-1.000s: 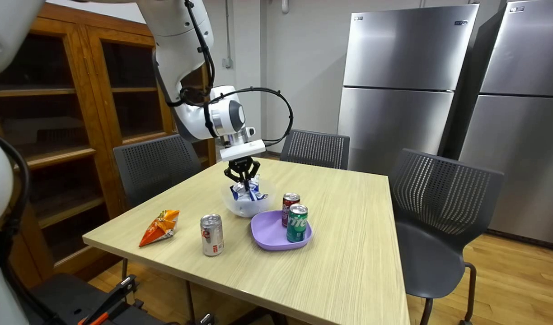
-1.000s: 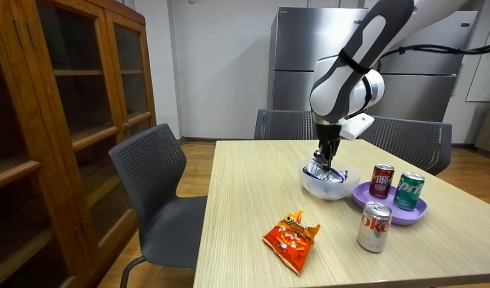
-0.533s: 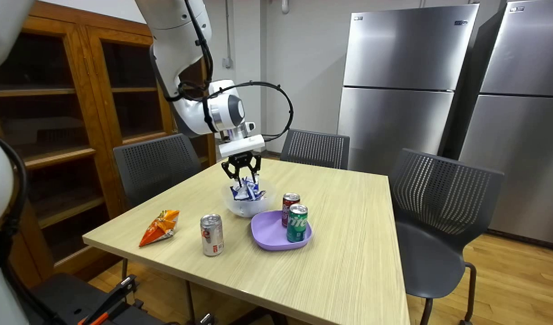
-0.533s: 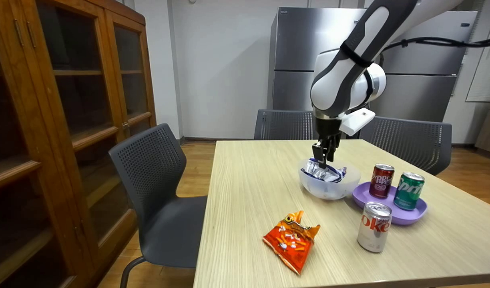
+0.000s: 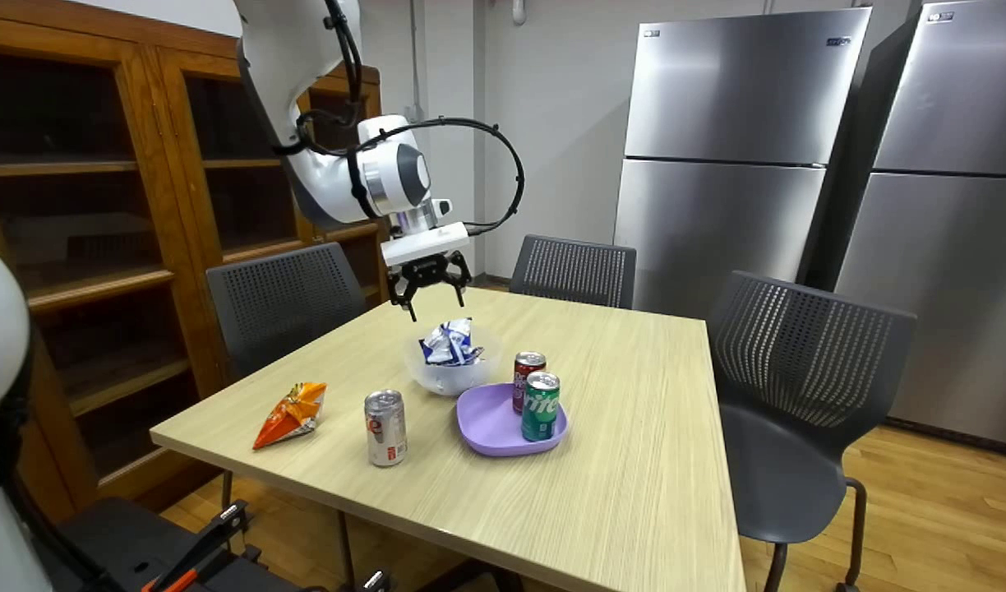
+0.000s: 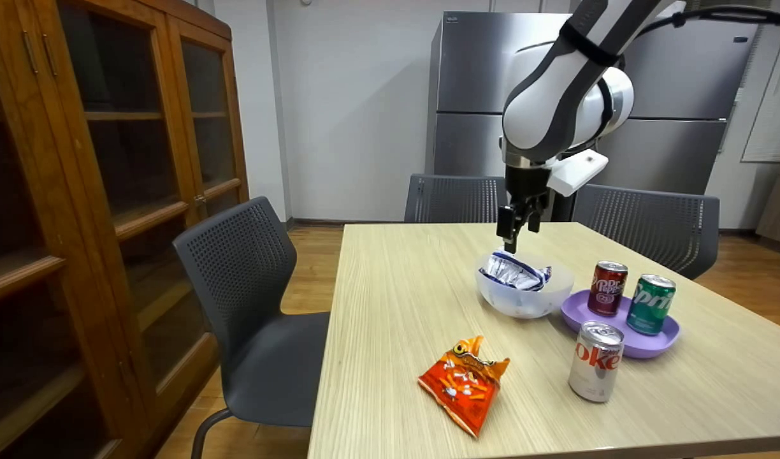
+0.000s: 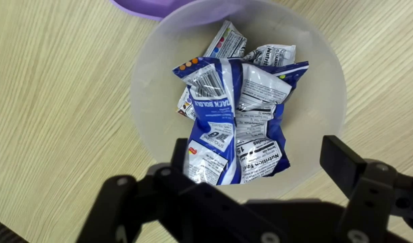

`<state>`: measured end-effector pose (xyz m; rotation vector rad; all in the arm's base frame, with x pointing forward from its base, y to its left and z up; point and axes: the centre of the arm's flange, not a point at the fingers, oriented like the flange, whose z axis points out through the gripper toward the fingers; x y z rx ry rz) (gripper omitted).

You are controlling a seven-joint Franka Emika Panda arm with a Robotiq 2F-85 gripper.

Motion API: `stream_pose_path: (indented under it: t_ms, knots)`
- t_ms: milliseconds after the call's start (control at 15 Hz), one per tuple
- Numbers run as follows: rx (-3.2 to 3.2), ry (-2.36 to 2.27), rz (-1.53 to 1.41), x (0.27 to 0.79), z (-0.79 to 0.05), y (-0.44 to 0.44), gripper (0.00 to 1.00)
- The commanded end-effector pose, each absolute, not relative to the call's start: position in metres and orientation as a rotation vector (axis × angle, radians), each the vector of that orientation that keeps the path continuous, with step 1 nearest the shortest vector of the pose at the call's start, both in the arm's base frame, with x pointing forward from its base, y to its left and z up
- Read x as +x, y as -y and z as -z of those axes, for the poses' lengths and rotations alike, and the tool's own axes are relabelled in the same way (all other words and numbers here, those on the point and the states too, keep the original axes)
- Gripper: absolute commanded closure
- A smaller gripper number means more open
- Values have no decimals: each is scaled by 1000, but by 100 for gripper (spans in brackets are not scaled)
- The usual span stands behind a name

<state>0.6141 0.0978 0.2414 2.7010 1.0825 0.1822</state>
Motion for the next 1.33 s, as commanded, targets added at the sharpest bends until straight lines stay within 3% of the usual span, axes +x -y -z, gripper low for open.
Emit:
stream_pose_path:
  t_ms: [0,800,1267]
  knots:
    - [2694,-1134,-192,566,-260,-110,0]
    - [2643,-1431,9,455,-230,-176,0]
    - [2646,-1453,66,444,-208,-193,0]
